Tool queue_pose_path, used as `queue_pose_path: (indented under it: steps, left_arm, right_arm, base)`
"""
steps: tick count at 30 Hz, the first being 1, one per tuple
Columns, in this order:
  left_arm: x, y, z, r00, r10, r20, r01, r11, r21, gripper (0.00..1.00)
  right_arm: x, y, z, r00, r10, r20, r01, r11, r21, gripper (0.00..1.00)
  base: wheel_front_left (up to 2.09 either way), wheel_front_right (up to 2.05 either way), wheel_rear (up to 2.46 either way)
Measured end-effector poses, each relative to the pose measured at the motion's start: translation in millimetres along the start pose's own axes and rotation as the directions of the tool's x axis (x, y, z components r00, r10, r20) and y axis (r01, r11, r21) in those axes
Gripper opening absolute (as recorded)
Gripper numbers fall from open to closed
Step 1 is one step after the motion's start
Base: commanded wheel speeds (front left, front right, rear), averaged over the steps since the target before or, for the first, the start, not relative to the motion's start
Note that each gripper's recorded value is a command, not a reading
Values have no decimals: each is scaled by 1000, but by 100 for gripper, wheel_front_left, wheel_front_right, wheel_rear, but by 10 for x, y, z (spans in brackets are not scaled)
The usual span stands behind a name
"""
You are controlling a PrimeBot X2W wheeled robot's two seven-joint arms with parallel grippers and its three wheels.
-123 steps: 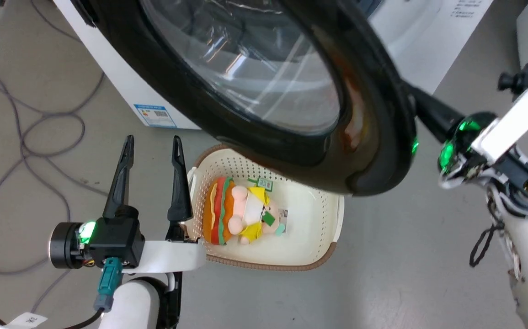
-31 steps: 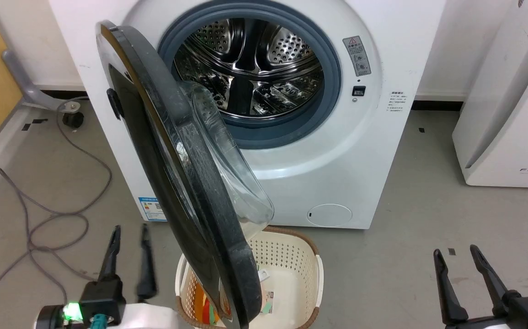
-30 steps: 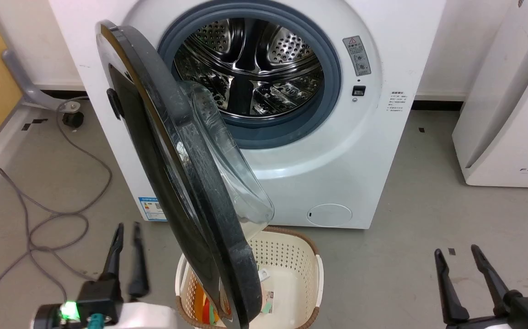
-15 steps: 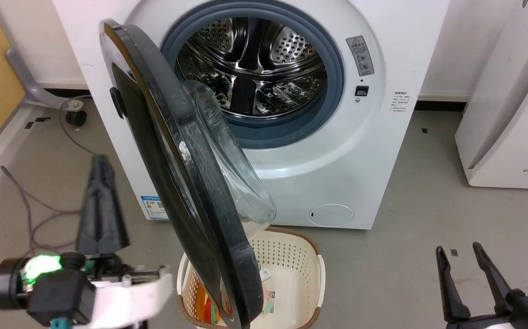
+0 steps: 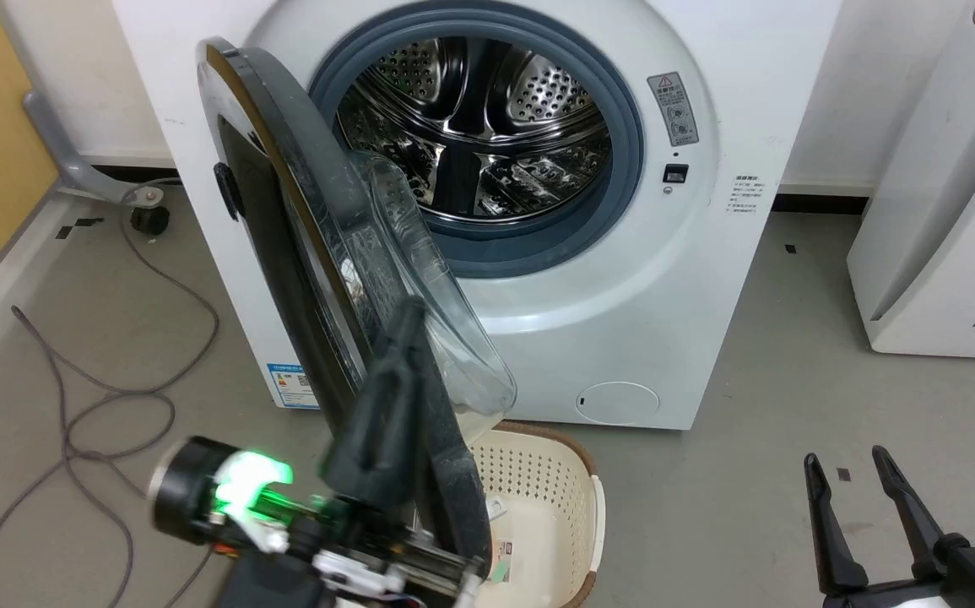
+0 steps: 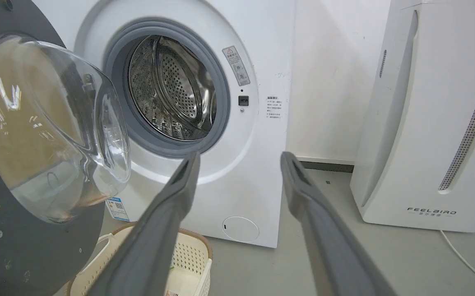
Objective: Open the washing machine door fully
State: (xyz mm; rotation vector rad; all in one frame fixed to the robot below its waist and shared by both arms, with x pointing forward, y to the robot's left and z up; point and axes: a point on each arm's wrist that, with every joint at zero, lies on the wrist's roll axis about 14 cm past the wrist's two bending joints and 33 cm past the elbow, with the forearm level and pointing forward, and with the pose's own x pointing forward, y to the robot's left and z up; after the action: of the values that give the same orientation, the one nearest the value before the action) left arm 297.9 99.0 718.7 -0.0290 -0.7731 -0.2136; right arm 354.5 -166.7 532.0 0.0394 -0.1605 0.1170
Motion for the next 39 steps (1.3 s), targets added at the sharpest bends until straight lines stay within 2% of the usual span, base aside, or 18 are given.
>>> queue_pose_path:
  steps: [11, 22, 30, 39]
  left_arm:
    - [-114, -589, -168, 982, -179, -57, 171, 979, -113, 0]
    - [-459, -920, -596, 931, -293, -217, 259, 950, -173, 0]
    - [-749, -877, -1066, 881, -275, -386, 214, 958, -192, 0]
    - [-875, -566, -1362, 856, -162, -490, 98, 983, -153, 0]
  right_arm:
    - [9, 2, -15, 1000, 0, -4, 0, 1000, 6, 100]
    - [66, 41, -80, 1000, 15, -21, -14, 1000, 10, 100]
    - [81, 37, -152, 999, 14, -42, -13, 1000, 13, 100]
    - [107, 13, -231, 998, 9, -65, -8, 1000, 13, 100]
  base:
    - [0, 0, 0]
    - [0, 0, 0]
    - [0, 0, 0]
    - [0, 0, 0]
